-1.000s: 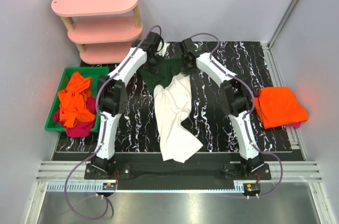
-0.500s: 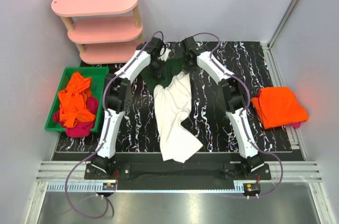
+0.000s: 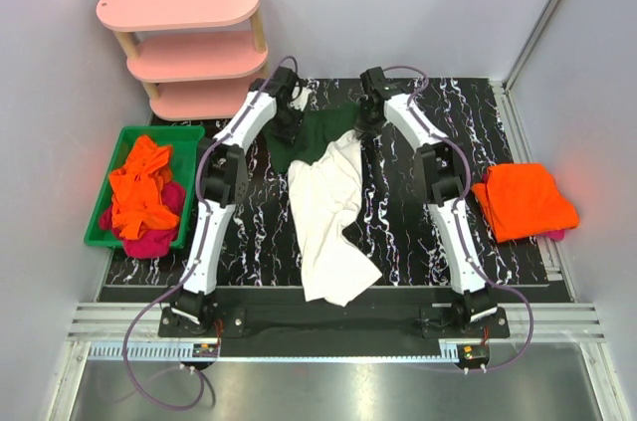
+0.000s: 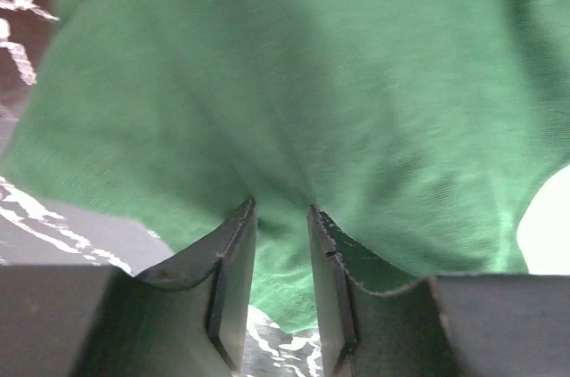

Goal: Fold and stack the t-shirts
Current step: Rotate the tshirt 90 degrees

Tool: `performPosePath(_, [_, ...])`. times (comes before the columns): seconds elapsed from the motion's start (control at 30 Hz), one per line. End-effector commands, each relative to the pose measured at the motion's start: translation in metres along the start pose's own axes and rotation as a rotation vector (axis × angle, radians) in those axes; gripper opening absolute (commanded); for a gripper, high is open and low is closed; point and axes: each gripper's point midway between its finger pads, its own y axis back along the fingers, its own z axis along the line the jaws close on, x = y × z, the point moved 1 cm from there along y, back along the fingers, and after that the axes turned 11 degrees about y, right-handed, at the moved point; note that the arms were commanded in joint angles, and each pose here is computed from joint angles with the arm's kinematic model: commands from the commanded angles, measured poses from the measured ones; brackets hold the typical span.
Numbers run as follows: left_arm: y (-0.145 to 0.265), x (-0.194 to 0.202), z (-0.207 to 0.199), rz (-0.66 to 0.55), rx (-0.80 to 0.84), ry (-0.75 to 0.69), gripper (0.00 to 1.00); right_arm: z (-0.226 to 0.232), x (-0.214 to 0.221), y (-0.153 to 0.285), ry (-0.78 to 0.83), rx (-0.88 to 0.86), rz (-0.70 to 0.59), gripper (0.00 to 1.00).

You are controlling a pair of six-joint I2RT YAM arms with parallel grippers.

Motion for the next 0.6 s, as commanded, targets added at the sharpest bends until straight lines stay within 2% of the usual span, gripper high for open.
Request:
performPosePath(0.0, [0.01, -0.019, 0.015, -0.058, -0.021, -0.015, 0.36, -0.037, 0.008, -0.006, -0.063, 0.052, 0.07, 0.11])
performPosePath(0.23, [0.015, -0.026, 0.036, -0.081, -0.067, -0.004, 0.47, -0.08, 0.012, -0.007, -0.144, 0.078, 0.114, 0.11])
performPosePath(0.57, [0.023, -0.042, 0.043, -0.143, -0.096, 0.007, 0.59, -0.107, -0.018, -0.012, -0.224, 0.048, 0.061, 0.15])
